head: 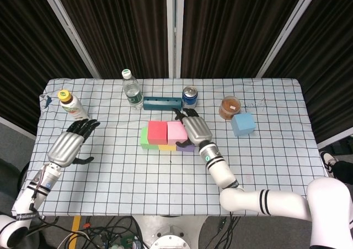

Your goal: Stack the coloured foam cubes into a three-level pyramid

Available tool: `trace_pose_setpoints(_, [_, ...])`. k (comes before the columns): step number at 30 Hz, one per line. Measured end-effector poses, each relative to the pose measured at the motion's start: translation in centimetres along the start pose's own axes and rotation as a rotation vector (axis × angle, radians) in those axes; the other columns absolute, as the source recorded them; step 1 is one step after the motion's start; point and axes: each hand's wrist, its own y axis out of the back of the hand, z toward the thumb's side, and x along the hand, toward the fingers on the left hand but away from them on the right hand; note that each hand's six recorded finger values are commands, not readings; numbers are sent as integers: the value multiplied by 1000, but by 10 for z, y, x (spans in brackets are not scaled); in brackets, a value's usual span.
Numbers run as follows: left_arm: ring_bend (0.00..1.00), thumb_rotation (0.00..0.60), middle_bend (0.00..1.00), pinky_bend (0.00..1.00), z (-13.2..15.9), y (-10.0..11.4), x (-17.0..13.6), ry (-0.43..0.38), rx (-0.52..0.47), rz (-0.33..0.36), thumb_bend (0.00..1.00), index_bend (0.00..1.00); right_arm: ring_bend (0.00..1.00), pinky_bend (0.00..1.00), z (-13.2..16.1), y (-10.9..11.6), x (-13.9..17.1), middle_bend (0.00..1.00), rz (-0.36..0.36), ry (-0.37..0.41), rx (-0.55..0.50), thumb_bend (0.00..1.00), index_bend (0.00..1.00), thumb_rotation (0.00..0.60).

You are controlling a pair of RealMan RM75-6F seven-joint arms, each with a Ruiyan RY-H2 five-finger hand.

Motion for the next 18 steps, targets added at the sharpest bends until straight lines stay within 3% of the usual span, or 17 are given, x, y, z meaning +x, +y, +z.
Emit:
trace_pose_setpoints(4, [18,600,39,92,0,1,-1,-2,1,4,131,64,45,0,-1,5,10,203,-6,11,-4,99,0,600])
trace_pose_setpoints(10, [18,600,39,92,-2,5,-5,7,-1,21,131,64,41,0,-17,32,40,183,-56,20,-7,98,0,600])
trace_pose_setpoints(13, [18,600,39,92,-5,7,-8,15,-7,34,131,64,41,0,-39,54,59,188,-102,-2,20,101,0,600])
trace_pose_setpoints(18, [18,600,39,92,-10,11,-13,32,-17,59,131,64,42,0,-99,92,93,194,-160,-107,106,114,0,600])
